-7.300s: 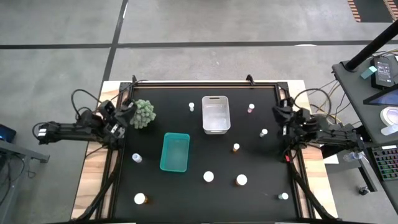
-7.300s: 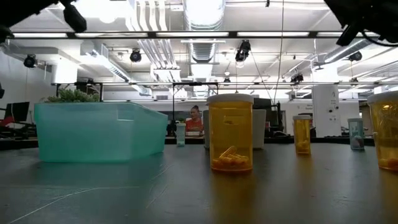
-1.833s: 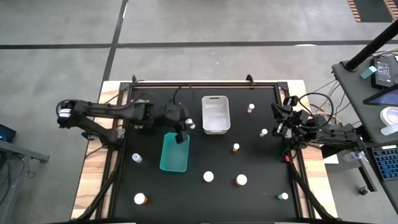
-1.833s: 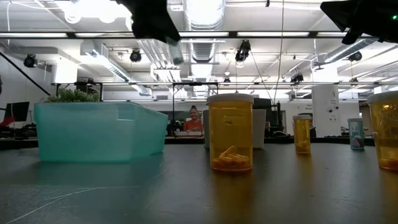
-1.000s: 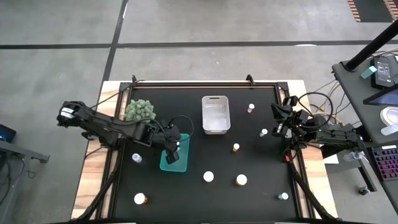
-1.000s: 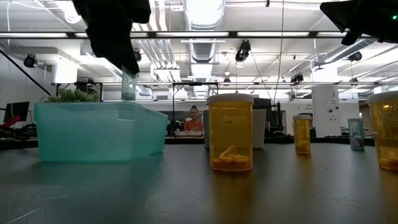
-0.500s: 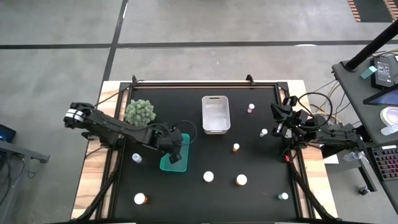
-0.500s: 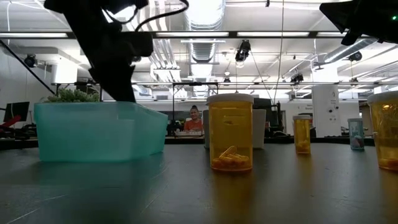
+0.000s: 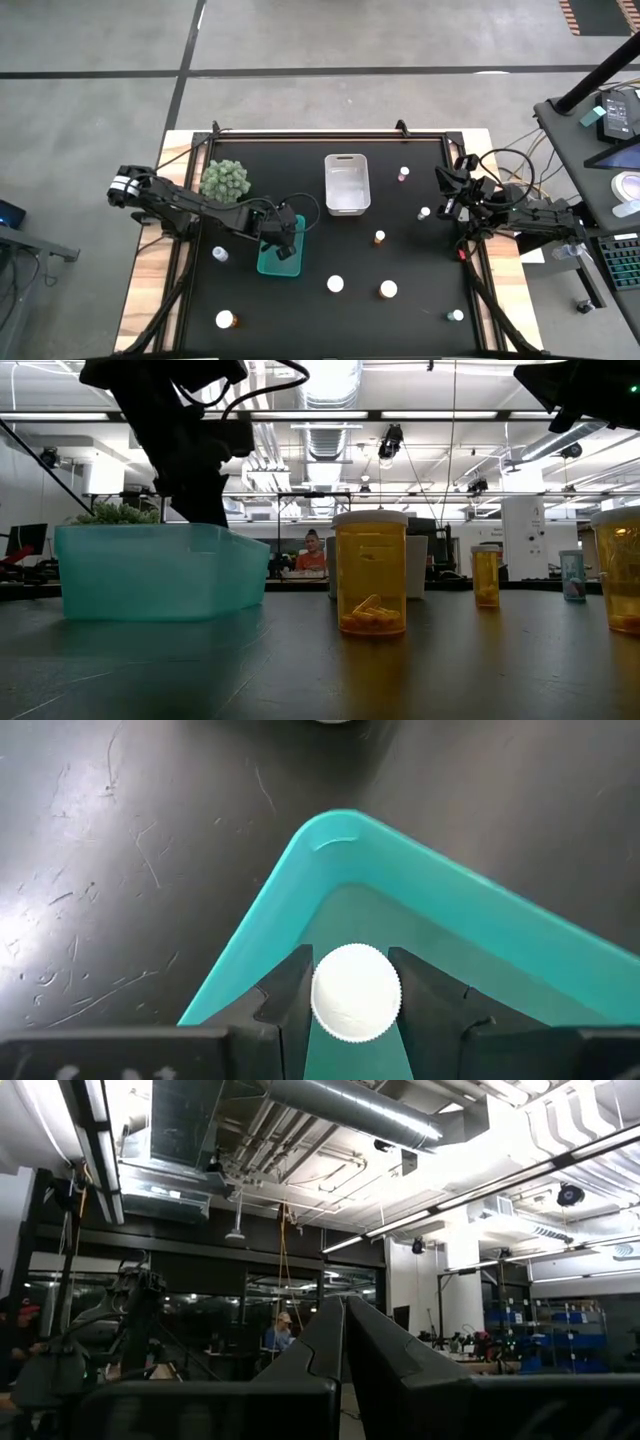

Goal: Pick and place medicine bottles into bin by pill shape (circle, oval)
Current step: Put the top left blue pill bottle into the green bin, then put the pink pill bottle into the green bin

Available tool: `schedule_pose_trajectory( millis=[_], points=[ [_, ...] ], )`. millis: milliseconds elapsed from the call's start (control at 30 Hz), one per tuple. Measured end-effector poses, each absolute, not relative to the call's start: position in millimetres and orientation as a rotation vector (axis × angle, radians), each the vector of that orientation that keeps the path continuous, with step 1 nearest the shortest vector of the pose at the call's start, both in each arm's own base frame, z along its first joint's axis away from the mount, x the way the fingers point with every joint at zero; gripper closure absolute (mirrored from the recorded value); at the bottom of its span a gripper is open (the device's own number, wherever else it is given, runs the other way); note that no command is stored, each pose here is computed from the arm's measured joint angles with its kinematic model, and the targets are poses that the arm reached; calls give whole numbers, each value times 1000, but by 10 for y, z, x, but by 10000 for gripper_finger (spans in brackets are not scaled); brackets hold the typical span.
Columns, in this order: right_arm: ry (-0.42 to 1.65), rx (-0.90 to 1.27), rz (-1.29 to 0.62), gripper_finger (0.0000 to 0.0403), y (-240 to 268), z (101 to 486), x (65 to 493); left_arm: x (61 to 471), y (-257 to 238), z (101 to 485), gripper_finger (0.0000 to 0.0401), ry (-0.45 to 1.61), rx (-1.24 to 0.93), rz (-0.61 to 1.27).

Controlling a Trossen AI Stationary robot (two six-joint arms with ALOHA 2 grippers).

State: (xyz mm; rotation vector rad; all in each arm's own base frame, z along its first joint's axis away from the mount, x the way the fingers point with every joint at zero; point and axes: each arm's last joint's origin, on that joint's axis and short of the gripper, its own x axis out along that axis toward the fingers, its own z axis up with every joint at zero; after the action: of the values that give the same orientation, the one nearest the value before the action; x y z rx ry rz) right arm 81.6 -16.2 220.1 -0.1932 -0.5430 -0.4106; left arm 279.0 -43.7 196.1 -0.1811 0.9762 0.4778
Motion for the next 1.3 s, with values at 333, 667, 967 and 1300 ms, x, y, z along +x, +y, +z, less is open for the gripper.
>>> schedule_pose_trajectory(
  millis=[333, 667, 967, 1300],
  points=[
    [-542, -193, -410, 394, -163, 2199, 817, 2788, -435, 1961, 294, 981, -154, 470],
    [-535, -202, -412, 394, -163, 2195, 820, 2797, -400, 1963, 264, 975, -157, 483],
    [-535, -201, -412, 394, -163, 2195, 820, 2788, -387, 1976, 181, 972, -144, 492],
    [-534, -198, -411, 394, -163, 2195, 820, 2661, -366, 2221, 168, 909, -153, 465]
  ],
)
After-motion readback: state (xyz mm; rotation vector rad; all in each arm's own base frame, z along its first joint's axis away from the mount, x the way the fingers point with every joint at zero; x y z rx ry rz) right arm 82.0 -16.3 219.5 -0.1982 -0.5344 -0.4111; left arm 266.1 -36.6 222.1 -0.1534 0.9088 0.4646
